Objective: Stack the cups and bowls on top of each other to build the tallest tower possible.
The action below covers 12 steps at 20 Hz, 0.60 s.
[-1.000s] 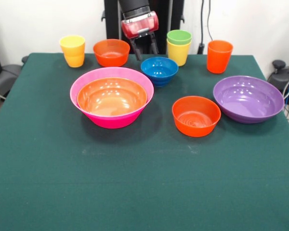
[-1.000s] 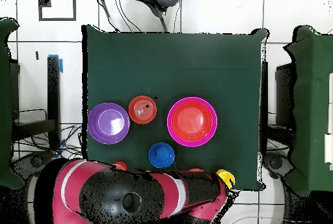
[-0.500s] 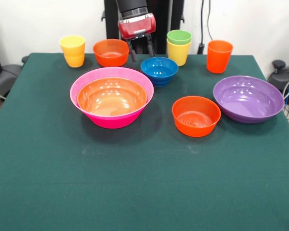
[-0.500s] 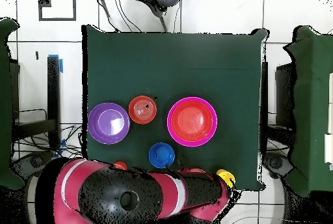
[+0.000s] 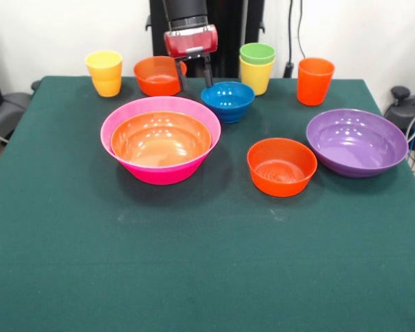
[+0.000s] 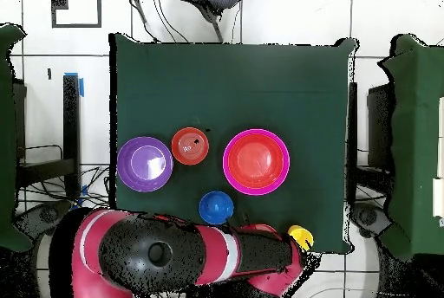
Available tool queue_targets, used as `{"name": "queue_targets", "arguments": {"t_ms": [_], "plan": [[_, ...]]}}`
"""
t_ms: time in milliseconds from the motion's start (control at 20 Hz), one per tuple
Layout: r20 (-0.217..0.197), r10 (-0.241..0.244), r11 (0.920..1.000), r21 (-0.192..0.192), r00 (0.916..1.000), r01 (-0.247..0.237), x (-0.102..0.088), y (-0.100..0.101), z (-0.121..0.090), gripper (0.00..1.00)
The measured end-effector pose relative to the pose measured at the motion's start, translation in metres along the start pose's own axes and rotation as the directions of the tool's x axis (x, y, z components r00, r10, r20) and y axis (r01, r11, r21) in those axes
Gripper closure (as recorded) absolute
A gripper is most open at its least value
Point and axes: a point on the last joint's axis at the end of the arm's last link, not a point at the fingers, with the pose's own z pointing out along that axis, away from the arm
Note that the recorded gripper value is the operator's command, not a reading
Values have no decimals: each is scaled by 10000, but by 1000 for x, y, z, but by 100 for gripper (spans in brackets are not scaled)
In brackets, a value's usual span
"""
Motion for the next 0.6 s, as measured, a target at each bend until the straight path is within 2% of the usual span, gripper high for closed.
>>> {"name": "queue_targets", "arguments": {"t_ms": [200, 600], "plan": [[-247, -131, 9999, 74, 9996, 133, 7, 1, 0, 0], [-315, -175, 9998, 63, 9993, 178, 9, 1, 1, 0]]}}
